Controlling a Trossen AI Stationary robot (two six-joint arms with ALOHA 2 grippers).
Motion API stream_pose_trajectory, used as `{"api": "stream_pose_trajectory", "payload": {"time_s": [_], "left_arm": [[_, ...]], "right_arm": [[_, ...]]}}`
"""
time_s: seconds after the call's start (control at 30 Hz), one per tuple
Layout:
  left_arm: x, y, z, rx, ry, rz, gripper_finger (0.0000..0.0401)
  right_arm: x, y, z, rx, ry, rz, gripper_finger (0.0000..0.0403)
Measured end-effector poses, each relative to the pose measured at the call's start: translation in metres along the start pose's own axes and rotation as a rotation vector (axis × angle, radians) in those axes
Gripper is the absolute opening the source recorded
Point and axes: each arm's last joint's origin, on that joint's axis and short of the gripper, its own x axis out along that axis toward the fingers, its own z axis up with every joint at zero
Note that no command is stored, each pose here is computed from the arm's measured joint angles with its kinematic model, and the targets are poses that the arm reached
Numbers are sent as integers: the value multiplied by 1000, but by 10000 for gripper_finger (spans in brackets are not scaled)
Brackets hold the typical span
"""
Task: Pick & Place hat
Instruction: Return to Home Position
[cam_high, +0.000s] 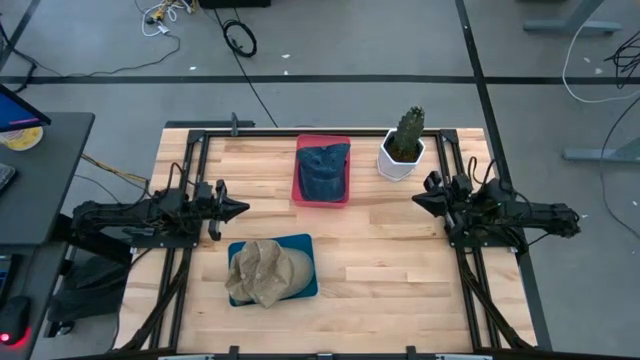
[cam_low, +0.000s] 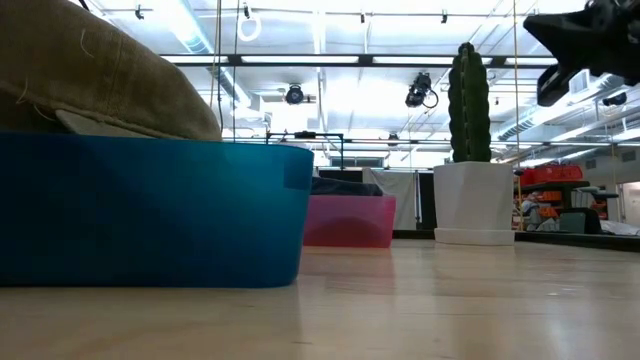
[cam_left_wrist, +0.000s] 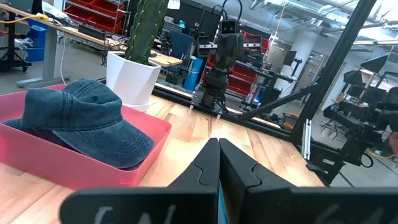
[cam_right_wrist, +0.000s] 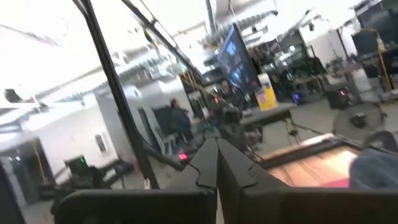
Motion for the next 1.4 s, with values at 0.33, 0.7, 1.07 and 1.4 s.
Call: {"api": "stream_pose_trajectory", "payload": {"time_s": [0.33,0.7,1.07,1.4], "left_arm": [[0,0,0,0,0,0,3],[0,0,0,0,0,0,3],[0,0,0,0,0,0,3],[0,0,0,1,0,0,3]], "right_arm": [[0,-5,-14,20,5,7,4],[-4,-15,-38,5,240,-123,17],[-4,-15,-38,5,241,-124,18],[-4,-15,-38,5,241,-124,18]]}}
